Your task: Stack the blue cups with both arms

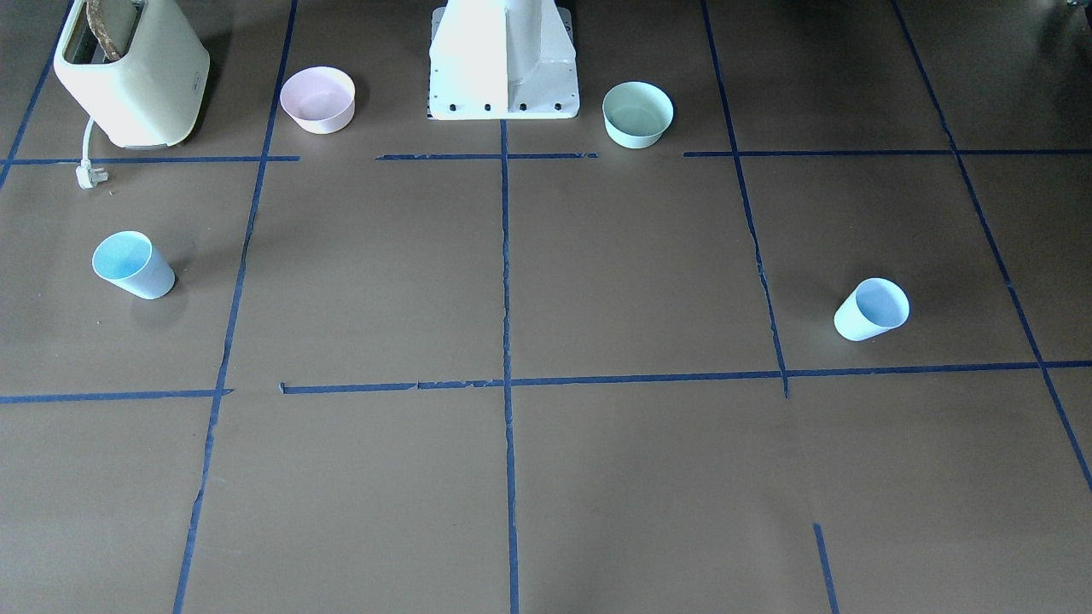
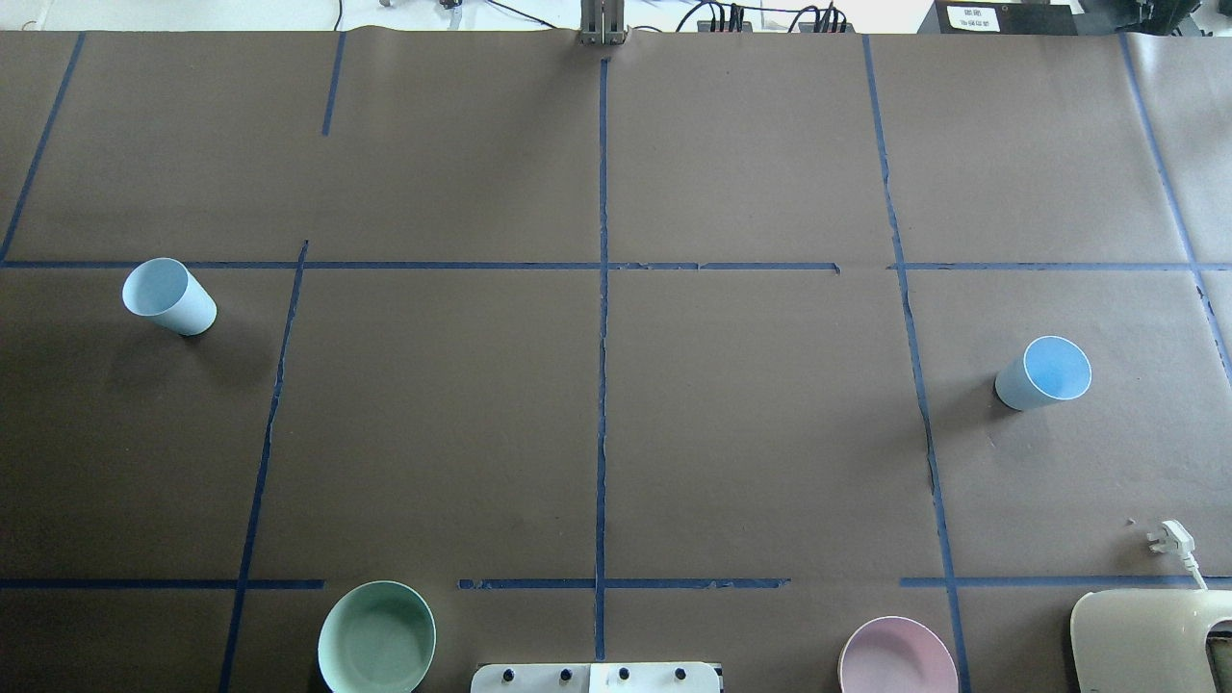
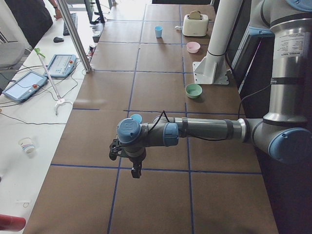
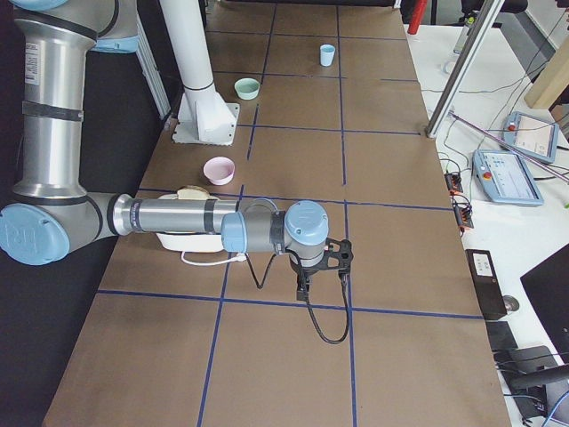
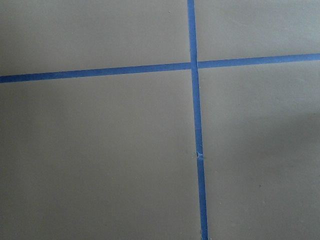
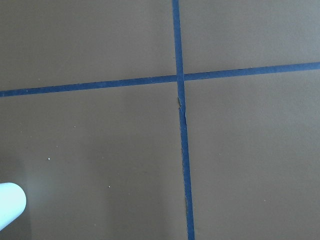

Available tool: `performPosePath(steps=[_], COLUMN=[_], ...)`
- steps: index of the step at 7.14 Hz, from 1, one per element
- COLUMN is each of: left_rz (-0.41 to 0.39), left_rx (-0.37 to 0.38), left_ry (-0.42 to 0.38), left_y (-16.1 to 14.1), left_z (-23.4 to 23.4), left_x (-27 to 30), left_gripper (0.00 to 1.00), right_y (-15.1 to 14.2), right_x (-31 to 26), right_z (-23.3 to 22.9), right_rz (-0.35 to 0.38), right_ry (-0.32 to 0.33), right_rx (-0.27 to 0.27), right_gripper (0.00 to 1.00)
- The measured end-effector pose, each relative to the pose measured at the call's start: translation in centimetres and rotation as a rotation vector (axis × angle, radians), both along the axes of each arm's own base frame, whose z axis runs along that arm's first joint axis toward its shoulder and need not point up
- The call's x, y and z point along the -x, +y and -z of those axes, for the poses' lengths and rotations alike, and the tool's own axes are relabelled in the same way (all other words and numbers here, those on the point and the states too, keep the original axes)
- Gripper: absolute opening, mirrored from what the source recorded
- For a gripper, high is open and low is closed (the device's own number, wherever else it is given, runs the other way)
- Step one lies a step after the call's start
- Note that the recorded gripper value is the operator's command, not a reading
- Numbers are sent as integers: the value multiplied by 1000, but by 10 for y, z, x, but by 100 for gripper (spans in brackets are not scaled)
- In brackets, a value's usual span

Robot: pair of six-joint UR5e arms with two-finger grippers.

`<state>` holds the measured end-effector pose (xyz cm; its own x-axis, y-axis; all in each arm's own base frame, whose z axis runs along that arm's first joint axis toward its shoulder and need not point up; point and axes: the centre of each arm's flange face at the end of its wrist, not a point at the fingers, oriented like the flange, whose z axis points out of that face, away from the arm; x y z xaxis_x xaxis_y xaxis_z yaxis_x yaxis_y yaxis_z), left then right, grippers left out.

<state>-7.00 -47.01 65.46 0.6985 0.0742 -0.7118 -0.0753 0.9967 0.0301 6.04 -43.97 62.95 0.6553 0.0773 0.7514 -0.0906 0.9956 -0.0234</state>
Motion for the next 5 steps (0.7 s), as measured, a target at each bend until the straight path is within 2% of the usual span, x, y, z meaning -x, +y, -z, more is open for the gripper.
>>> performPosePath(steps=[5], left_rz=[1], left_rx=[0], left_ry=[0], left_y=[0], left_z=[0], left_x=[0], left_gripper=[100], right_y=[-1], right_x=[0], right_z=[4], right_rz=[-4], right_ry=[0], right_rx=[-5], right_gripper=[100])
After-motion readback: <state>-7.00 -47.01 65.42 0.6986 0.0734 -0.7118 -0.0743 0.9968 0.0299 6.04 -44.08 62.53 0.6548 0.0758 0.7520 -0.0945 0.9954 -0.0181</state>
